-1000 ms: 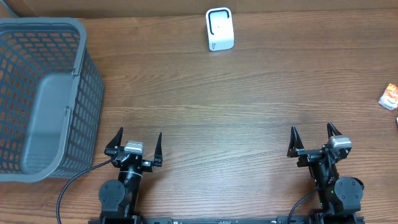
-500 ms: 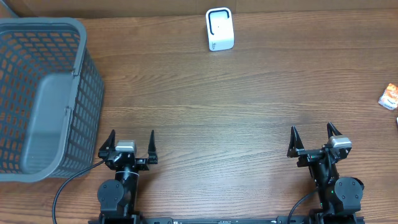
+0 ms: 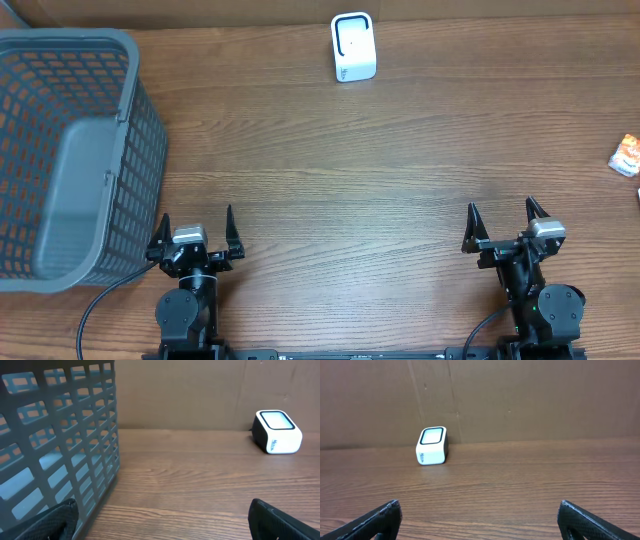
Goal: Scan the item barcode
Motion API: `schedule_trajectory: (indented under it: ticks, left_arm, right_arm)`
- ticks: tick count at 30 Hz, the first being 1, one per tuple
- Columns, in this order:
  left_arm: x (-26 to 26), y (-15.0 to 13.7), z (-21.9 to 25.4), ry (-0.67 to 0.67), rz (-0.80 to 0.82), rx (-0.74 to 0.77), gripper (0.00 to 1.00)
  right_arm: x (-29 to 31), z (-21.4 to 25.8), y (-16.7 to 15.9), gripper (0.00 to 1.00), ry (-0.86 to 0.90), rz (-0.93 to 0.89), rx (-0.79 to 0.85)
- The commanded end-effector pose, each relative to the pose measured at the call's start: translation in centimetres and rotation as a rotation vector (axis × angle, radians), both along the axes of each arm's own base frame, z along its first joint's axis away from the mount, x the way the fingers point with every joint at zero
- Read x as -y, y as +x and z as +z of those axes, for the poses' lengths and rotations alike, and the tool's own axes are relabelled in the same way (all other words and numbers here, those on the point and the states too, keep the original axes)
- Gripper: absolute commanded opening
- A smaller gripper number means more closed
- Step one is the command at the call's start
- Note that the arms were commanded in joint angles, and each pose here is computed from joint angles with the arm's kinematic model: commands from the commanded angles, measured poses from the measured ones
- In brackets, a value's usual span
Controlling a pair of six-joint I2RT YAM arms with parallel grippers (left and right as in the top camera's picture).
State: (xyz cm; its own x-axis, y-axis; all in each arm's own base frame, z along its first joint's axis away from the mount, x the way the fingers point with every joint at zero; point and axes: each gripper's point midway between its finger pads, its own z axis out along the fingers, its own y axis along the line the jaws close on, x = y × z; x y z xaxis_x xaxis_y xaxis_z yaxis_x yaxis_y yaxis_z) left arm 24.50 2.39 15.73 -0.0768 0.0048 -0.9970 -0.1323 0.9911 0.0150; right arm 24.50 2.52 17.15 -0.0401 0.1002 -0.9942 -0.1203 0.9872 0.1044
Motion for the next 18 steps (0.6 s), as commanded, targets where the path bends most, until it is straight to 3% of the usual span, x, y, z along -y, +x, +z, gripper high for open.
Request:
schedule_trajectory:
  ticks: [1,18]
  left_arm:
    - [-0.7,-0.13,0.06,-0.014,0.04,0.01,1.0]
    - [-0.55,-0.1,0.21,-0.011,0.031,0.015,1.0]
  right_arm:
    - [-0.01,-0.13,0.01,1.0,-0.004,-0.001,0.007]
    - [-0.01,-0.13,0.01,1.0,-0.004,-0.001,0.007]
